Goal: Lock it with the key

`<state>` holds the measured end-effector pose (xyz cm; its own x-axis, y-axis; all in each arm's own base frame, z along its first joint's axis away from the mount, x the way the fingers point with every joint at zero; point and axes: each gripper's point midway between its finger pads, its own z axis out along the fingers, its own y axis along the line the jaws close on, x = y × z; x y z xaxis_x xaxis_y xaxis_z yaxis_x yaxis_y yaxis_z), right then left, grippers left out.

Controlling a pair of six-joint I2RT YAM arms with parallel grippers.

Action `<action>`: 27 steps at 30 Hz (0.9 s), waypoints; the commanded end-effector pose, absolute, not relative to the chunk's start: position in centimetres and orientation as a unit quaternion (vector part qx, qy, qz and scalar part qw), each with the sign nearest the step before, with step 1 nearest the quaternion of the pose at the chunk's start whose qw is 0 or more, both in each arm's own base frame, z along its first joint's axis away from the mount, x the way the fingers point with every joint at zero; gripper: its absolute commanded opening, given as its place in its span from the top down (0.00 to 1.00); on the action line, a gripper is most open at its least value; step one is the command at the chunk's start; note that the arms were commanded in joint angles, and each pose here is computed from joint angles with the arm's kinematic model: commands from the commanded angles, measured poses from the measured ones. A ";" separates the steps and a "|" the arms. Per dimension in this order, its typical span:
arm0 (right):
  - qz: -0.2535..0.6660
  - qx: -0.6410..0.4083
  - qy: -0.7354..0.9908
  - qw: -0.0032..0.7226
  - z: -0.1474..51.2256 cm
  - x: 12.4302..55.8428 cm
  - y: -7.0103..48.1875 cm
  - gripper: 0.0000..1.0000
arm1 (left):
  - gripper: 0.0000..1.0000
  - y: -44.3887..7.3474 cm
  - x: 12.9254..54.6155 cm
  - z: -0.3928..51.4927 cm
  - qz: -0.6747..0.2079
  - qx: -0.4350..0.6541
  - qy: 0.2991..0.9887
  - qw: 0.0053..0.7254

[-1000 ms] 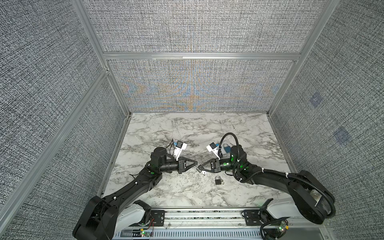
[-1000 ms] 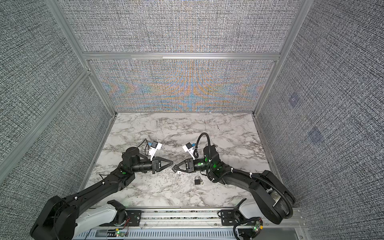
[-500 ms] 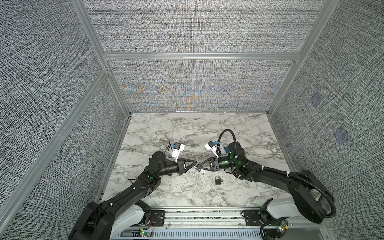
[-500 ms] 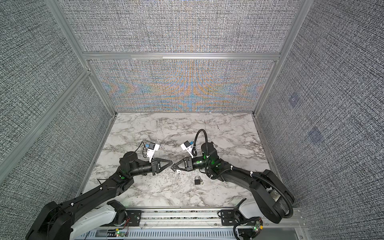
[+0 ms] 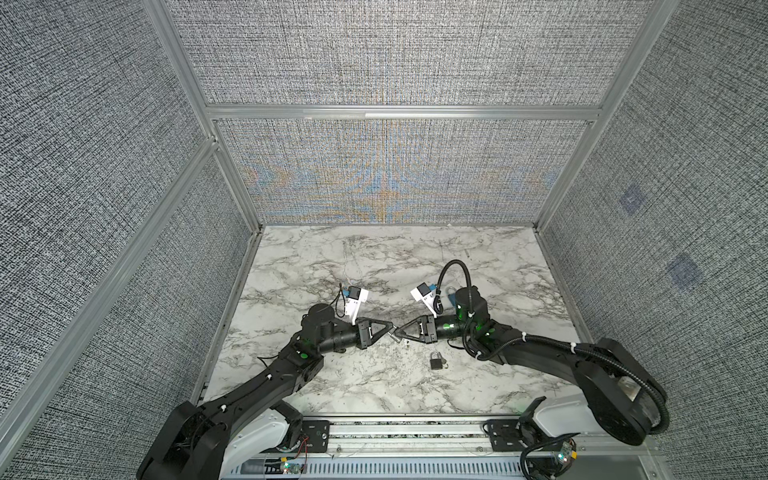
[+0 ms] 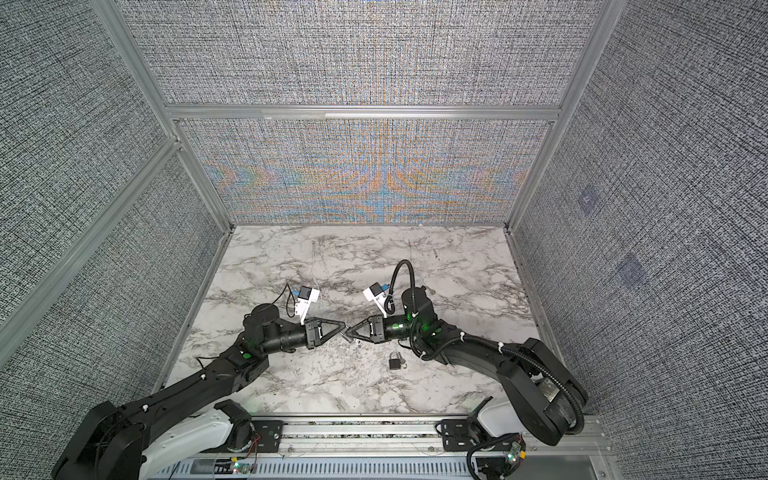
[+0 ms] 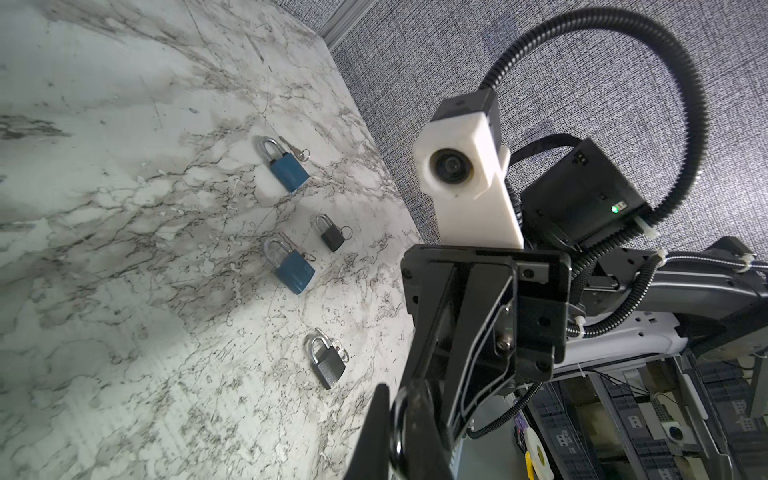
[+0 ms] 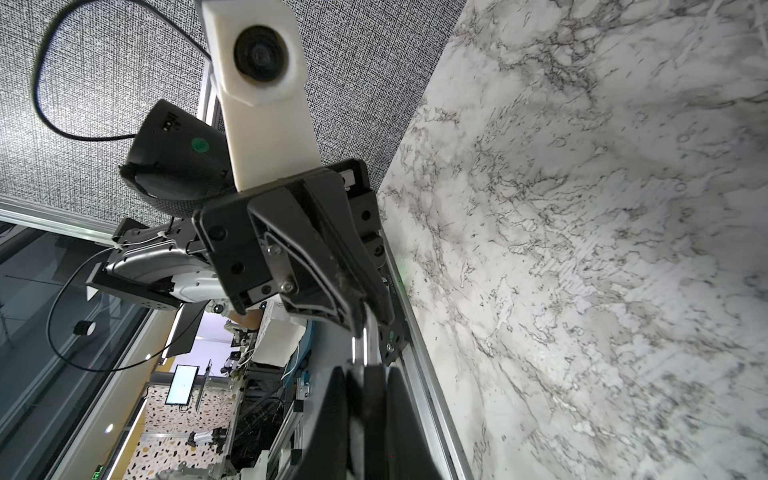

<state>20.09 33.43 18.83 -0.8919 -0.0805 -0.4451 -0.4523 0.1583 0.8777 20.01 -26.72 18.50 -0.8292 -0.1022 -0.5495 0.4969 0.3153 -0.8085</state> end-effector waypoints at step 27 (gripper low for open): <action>0.618 -0.172 0.730 0.235 19.6 22.1 32.6 0.52 | 1.00 -24.3 22.6 21.9 -0.539 0.070 0.775 0.323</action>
<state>21.80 32.41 18.91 -0.8495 0.0237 -0.5270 -0.5133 0.1939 0.8360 22.72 -23.95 20.83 -0.7868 -0.2383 -0.5693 0.4333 0.4436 -0.7845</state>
